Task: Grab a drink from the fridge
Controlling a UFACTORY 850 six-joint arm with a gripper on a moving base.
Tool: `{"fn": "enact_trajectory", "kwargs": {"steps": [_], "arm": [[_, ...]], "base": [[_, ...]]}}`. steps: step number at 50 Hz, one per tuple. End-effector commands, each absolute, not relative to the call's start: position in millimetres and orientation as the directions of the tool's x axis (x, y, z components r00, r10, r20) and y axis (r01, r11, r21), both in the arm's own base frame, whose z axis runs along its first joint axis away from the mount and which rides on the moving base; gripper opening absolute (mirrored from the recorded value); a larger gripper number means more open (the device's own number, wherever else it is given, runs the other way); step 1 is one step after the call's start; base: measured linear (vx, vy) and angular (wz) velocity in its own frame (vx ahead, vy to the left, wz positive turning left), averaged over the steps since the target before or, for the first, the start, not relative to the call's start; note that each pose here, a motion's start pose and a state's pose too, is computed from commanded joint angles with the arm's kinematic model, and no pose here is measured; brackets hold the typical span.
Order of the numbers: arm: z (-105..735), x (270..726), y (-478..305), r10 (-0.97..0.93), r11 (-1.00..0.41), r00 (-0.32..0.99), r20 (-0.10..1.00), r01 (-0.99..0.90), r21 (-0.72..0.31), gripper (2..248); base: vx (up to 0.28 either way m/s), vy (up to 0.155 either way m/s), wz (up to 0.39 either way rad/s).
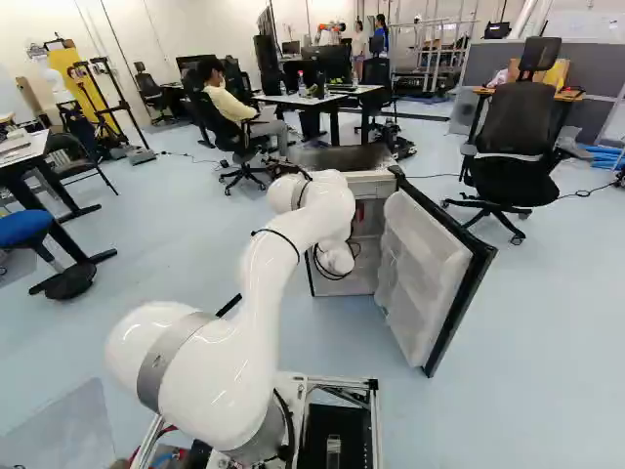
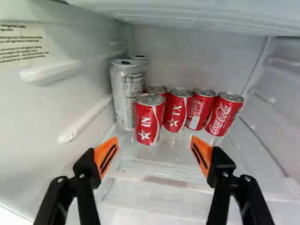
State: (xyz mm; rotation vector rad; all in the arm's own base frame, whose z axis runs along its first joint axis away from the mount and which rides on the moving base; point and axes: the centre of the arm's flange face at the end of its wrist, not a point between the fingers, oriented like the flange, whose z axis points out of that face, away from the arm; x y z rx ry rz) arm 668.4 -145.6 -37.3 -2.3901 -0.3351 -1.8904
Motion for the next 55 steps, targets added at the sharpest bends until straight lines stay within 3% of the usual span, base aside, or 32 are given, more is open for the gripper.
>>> {"fn": "enact_trajectory", "kwargs": {"steps": [1, 6, 21, 22, 28, 55], "arm": [[-37.3, 668.4, -145.6, 0.123, -0.973, 0.217, 0.968, 0.217, 0.075, 209], [-37.3, 668.4, -145.6, 0.123, -0.973, 0.217, 0.968, 0.217, 0.075, 202], [-37.3, 668.4, -145.6, 0.123, -0.973, 0.217, 0.968, 0.217, 0.075, 204], [-37.3, 668.4, -145.6, 0.123, -0.973, 0.217, 0.968, 0.217, 0.075, 193], [-37.3, 668.4, -145.6, 0.123, -0.973, 0.217, 0.968, 0.217, 0.075, 185], [-40.2, 676.3, -142.3, 0.129, -0.971, 0.201, 0.971, 0.223, 0.083, 187]], "base": [[0.0, 0.0, 0.0], [0.0, 0.0, 0.0], [0.0, 0.0, 0.0], [0.0, 0.0, 0.0], [0.0, 0.0, 0.0], [0.0, 0.0, 0.0]]}}
